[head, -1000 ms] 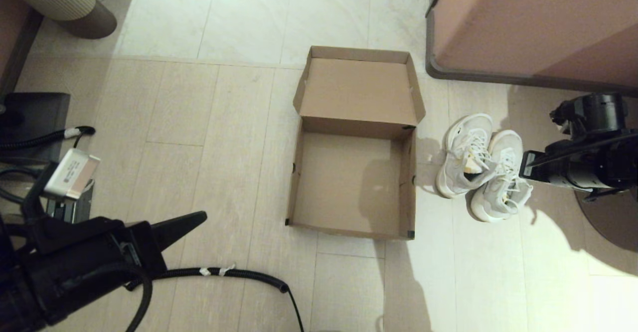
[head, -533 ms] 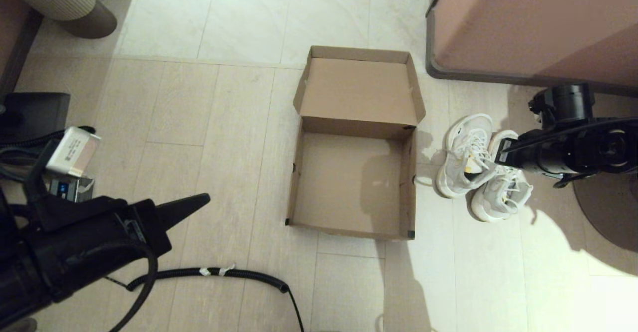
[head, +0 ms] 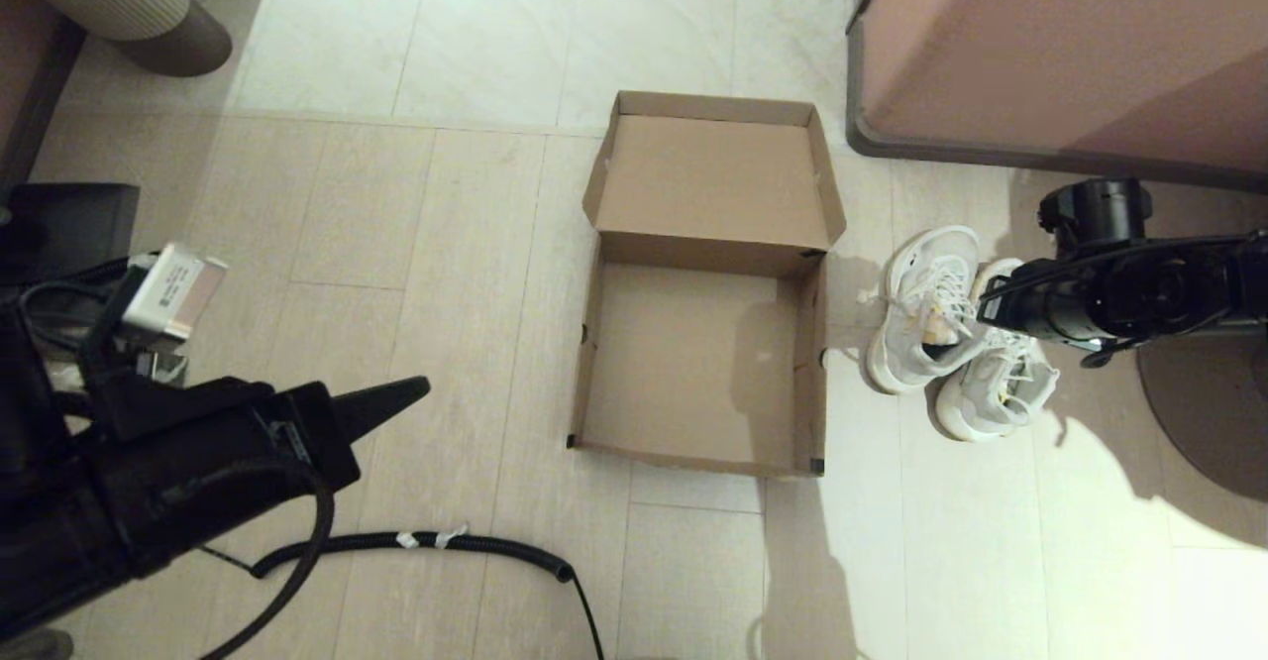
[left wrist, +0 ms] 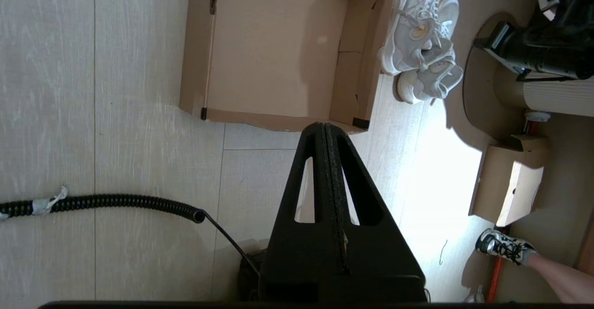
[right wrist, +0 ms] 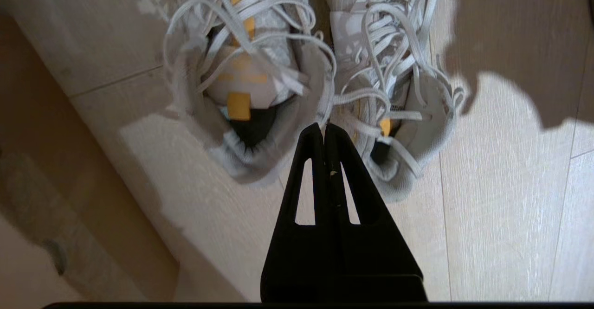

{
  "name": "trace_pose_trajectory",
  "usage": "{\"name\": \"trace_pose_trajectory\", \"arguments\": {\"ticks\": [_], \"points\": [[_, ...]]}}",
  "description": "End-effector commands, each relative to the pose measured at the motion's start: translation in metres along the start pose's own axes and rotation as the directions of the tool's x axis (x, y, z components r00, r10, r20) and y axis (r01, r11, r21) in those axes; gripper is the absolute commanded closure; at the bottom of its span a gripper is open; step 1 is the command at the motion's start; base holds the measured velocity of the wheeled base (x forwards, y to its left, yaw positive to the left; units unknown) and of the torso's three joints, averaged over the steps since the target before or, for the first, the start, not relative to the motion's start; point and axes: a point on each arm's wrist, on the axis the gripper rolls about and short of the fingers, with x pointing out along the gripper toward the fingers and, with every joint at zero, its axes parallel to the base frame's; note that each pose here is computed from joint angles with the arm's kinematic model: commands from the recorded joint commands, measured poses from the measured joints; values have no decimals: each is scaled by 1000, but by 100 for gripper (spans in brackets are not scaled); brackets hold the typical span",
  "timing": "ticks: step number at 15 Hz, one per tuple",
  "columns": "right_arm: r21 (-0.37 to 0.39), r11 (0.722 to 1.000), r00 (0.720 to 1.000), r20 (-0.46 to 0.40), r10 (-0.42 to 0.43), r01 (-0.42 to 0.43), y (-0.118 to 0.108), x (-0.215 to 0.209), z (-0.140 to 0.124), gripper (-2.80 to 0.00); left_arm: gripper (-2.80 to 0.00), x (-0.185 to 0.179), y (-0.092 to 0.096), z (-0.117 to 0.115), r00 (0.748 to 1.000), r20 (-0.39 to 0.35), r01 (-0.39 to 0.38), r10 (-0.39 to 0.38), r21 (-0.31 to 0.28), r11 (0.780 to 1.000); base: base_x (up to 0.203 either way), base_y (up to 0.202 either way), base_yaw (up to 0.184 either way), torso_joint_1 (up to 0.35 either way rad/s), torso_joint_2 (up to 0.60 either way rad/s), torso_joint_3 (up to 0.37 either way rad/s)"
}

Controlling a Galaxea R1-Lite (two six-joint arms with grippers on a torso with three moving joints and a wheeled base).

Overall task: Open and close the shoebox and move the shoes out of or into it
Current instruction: Put the shoes into the shoe box

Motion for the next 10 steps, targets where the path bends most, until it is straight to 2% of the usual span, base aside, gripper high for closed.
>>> {"name": "trace_pose_trajectory", "arguments": {"ticks": [1, 3, 4, 6, 10], "points": [[-5, 1000, 1000, -20, -11, 11, 3, 20, -6, 0, 0, 13, 1, -1, 1000, -25, -8, 8, -5, 1000, 0, 0, 0, 0, 0, 0], [0, 1000, 1000, -13, -14, 14, 4, 28, -4, 0, 0, 22, 2, -1, 999, -41, -7, 7, -7, 1000, 0, 0, 0, 0, 0, 0], [1, 1000, 1000, -15, -15, 15, 4, 30, -5, -280, 0, 26, 2, -1, 999, -34, -4, 4, -6, 1000, 0, 0, 0, 0, 0, 0], [0, 1000, 1000, -16, -16, 16, 4, 30, -6, -280, 0, 33, 3, -3, 1000, -13, 3, -3, -4, 1000, 0, 0, 0, 0, 0, 0], [27, 999, 999, -9, -39, 39, -8, 33, -1, -280, 0, 34, 5, -9, 999, -33, -5, 5, -8, 1000, 0, 0, 0, 0, 0, 0]]}}
